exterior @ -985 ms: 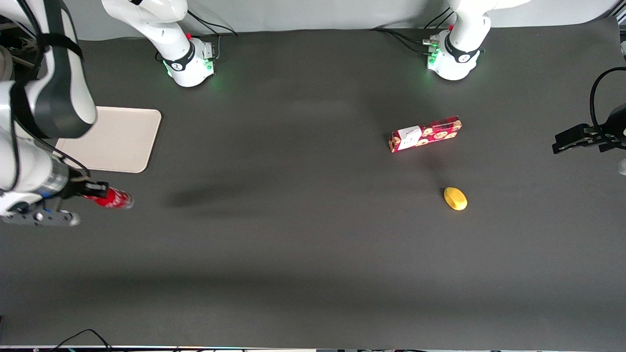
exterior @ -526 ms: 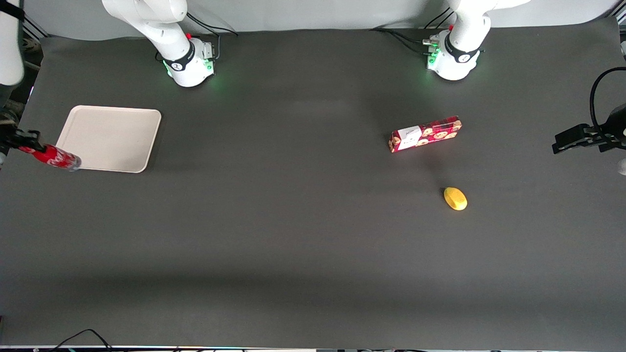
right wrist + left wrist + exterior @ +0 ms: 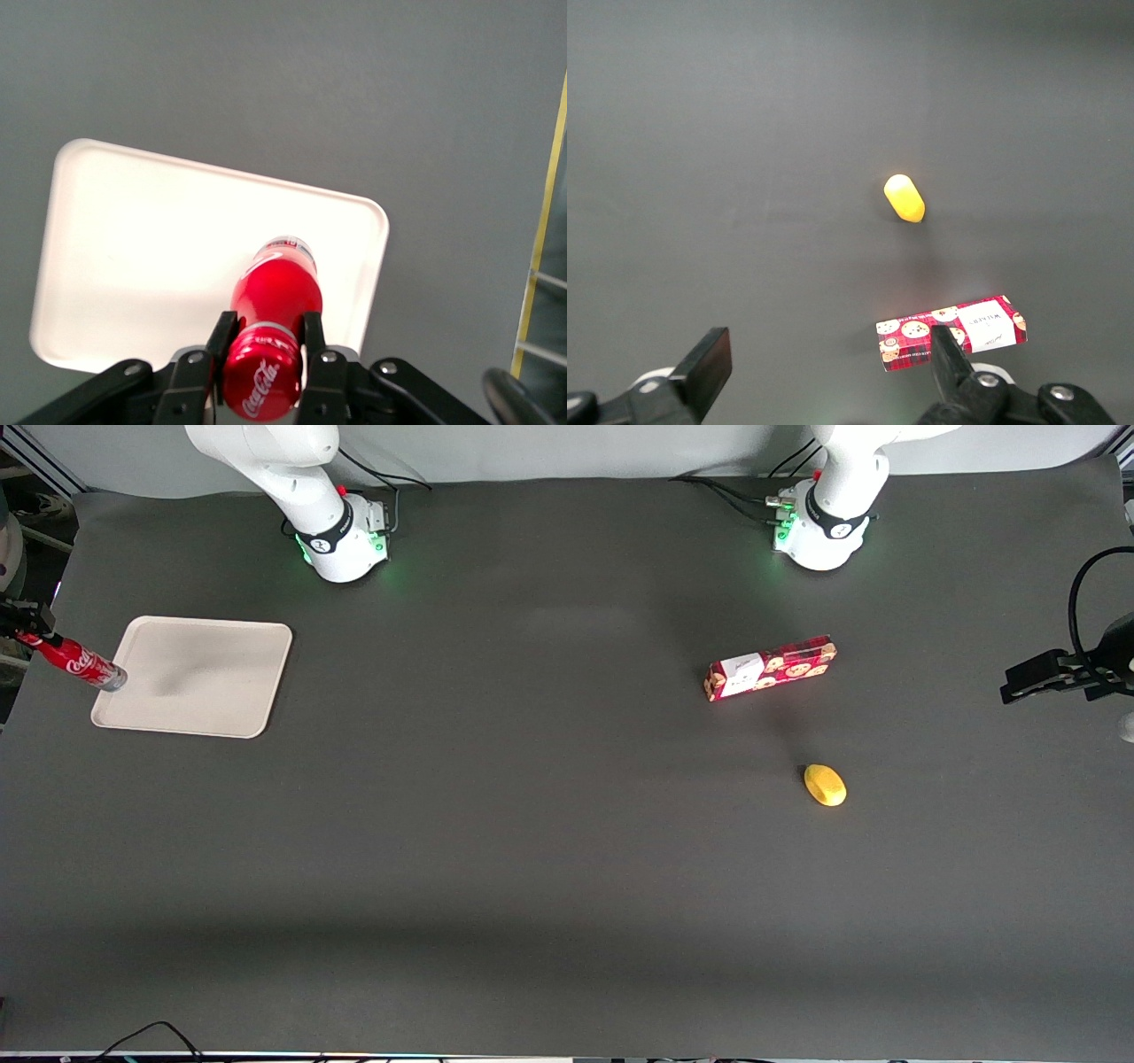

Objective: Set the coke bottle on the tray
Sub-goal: 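Lower the bottle onto the tray's rim area with the right gripper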

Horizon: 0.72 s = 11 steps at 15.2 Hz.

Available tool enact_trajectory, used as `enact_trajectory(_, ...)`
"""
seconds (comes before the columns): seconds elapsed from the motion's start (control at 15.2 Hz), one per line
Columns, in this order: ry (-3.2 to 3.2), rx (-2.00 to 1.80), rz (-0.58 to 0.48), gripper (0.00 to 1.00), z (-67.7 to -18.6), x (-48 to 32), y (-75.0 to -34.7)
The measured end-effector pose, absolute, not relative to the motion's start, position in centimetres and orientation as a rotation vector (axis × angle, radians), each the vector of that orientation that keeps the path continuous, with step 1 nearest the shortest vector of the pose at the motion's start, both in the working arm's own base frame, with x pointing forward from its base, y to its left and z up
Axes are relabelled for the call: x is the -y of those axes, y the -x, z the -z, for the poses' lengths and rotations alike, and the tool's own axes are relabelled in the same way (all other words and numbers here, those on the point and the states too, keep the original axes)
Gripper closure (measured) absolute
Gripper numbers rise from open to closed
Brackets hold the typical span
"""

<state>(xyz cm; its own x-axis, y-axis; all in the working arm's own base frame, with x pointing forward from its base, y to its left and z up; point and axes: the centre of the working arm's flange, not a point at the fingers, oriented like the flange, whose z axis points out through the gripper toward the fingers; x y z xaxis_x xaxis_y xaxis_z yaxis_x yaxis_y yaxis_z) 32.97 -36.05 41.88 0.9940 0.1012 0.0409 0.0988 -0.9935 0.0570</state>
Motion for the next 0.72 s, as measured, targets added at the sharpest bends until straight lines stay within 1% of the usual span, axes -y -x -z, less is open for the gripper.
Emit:
enact_trajectory(0.2, -3.091, -0.220, -0.083, 0.65, -39.1, 37.7, -29.8)
enact_trajectory(0.46, -3.072, -0.284, -0.105, 0.65, -36.8, 37.7, -28.8)
enact_trajectory(0.72, -3.044, -0.320, -0.087, 0.65, -35.2, 38.6, -28.1)
